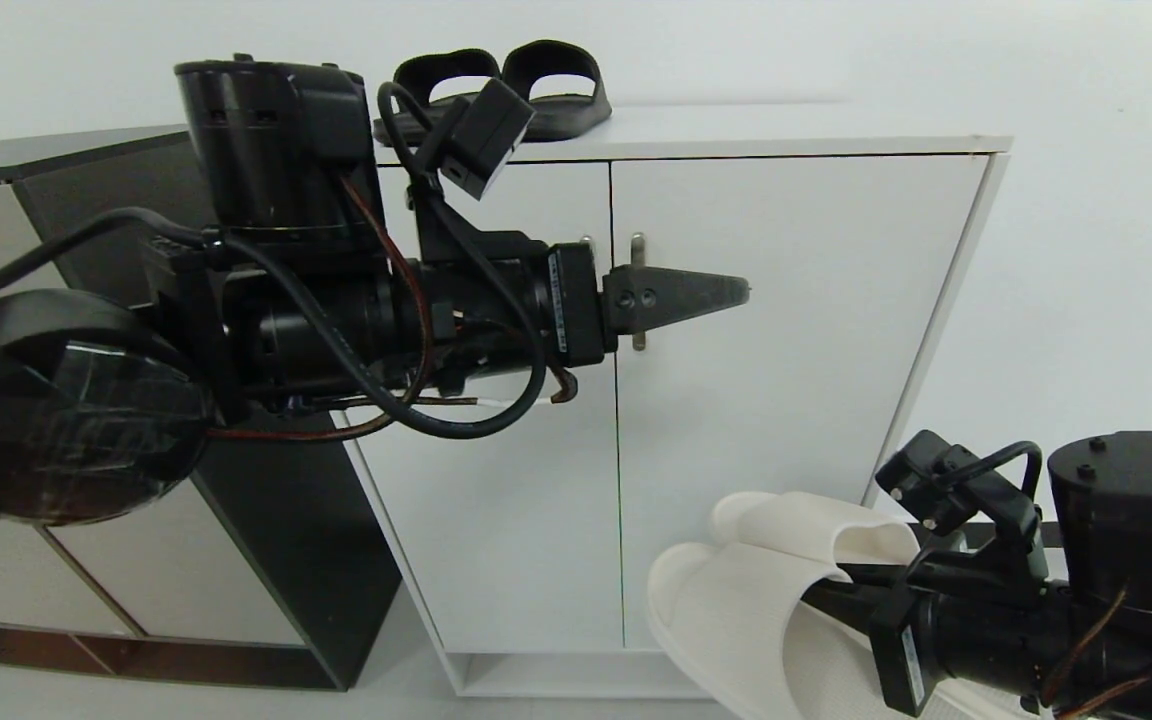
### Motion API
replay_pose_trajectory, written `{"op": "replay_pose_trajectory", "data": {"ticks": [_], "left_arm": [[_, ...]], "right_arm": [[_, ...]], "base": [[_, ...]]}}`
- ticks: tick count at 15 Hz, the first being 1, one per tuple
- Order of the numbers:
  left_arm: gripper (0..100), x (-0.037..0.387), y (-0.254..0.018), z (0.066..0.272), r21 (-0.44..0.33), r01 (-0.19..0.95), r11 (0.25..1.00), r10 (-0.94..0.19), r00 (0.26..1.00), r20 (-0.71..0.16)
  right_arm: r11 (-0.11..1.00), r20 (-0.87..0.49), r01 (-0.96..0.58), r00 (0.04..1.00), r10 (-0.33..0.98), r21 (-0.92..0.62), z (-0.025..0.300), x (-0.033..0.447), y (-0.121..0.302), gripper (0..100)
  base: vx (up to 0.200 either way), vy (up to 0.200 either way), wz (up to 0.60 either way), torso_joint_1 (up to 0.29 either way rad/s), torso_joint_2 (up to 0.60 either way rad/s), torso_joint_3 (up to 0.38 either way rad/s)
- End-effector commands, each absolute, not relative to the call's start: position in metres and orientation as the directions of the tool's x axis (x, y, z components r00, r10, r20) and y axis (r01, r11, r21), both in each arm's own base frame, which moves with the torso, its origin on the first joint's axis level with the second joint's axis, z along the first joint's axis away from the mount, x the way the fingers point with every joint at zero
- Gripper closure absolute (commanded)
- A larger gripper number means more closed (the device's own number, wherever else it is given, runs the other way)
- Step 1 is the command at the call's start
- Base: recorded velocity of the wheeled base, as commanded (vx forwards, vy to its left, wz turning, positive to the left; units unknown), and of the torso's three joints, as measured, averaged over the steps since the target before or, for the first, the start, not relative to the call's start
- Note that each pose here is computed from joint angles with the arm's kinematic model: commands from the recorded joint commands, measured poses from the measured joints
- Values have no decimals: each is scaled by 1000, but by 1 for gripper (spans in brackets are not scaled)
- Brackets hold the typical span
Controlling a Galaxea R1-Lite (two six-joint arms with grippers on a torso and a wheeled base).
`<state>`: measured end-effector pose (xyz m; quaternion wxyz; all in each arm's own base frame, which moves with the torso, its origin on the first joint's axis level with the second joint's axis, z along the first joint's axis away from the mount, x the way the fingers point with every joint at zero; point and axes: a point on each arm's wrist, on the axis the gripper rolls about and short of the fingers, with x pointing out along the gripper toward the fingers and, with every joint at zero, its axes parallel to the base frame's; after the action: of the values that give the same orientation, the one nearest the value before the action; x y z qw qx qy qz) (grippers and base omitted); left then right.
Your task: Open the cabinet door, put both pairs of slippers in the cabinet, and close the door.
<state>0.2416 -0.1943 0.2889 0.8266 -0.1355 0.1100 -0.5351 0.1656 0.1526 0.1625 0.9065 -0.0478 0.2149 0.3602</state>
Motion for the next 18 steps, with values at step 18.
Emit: {"op": "replay_pose_trajectory", "data": {"ticks": [18], "left_arm": [[0, 314, -196, 271, -348, 799, 490, -861, 506, -49]], "right_arm": [[736, -432, -674, 645, 631, 69, 161, 167, 154, 100]], "base": [[0, 0, 0, 0, 0, 0]]}}
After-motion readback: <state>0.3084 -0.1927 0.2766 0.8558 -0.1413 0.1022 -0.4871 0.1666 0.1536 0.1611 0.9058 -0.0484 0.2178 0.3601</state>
